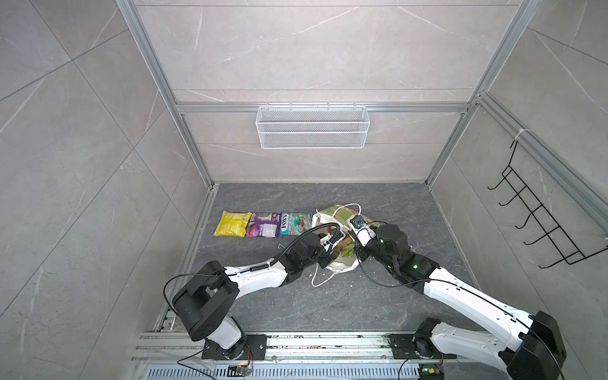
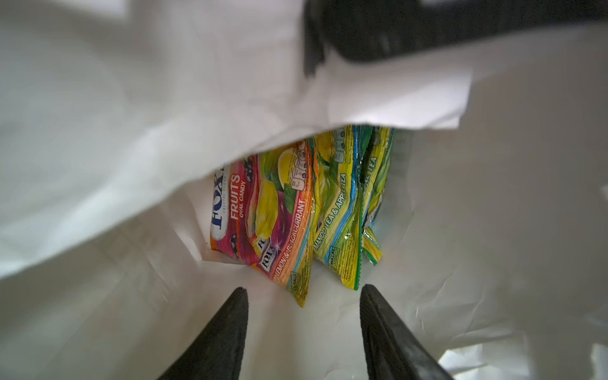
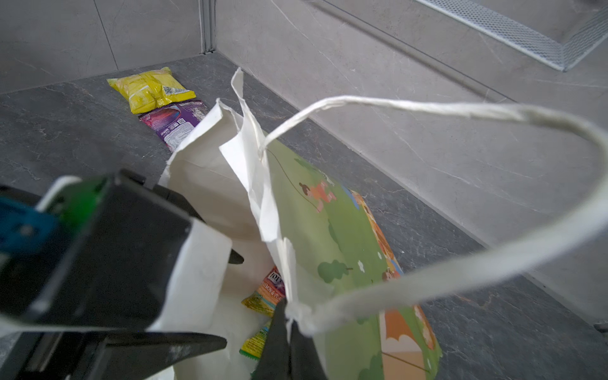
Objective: Take the snacks out of the paper bag
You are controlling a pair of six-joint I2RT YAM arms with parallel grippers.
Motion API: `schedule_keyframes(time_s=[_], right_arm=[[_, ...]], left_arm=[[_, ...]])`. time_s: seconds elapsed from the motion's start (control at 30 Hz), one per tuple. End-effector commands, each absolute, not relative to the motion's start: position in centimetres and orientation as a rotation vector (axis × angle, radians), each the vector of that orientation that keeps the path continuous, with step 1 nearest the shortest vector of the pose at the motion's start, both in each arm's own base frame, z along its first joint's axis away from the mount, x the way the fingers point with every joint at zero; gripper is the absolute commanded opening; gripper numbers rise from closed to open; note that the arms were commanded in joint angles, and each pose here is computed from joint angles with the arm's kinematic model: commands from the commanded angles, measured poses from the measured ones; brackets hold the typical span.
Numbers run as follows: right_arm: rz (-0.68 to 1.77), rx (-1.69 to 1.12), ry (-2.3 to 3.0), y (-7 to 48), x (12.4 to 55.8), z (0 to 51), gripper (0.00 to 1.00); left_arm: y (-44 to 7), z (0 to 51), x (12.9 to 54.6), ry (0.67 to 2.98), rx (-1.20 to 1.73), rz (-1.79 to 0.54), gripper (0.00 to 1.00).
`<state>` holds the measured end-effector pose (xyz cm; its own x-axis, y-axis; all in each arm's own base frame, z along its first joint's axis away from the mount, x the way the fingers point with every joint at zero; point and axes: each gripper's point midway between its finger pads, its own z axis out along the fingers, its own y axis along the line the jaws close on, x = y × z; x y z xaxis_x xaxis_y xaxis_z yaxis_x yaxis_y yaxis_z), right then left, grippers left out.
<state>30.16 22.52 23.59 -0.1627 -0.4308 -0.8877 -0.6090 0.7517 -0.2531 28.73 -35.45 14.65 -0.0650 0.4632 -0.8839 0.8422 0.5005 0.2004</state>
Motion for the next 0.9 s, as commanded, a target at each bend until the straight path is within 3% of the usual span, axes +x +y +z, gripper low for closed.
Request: schedule_keyframes(time_s=[0.0,0.87], right_arm=[[0.204,-0.735,1.711,22.3,30.5,27.6,0.00],[0.257,-0.767,1.633,23.0,29.7,29.6,0.00]], left_arm=[[-36.6,16.5,29.1,1.625,1.116,-0.476,0.56],[-40.4,12.7,33.1,1.684,1.166,-0.404,0.62]])
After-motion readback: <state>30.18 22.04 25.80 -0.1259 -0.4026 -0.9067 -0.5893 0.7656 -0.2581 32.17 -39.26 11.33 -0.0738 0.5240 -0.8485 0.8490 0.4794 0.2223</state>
